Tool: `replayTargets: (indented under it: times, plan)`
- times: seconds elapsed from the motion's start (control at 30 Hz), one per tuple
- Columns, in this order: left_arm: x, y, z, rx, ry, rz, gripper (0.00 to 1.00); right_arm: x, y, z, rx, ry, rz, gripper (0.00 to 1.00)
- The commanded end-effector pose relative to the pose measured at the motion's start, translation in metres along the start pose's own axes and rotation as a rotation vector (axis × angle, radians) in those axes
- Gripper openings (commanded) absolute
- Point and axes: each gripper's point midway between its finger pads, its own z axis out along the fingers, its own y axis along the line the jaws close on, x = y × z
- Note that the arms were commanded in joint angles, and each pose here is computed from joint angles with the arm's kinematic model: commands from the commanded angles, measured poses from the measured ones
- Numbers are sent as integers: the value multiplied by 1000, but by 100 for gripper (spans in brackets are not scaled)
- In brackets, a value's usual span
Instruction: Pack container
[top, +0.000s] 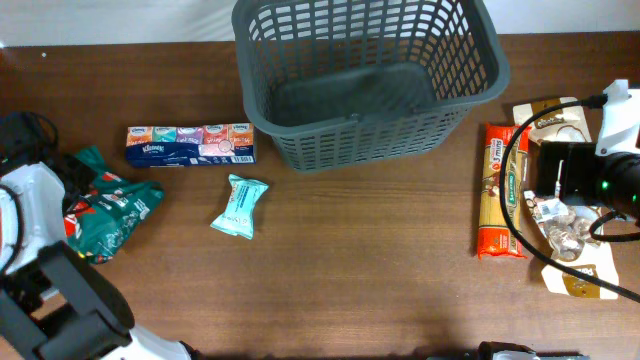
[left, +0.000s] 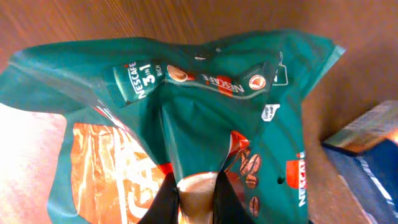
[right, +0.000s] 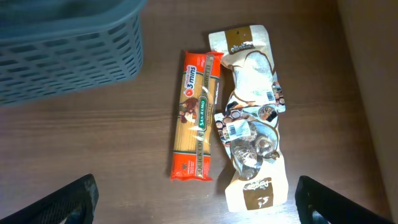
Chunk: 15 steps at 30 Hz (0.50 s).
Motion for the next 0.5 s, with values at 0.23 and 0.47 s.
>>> replayTargets:
  times: [0.23, 0.47]
  plan:
    - [-25, 6, -75, 49, -166, -16, 2, -2, -6, -6, 25, -20, 19, 99]
    - [-29, -1, -114, 100, -250, -9, 2, -2, -6, -6, 25, -20, 19, 99]
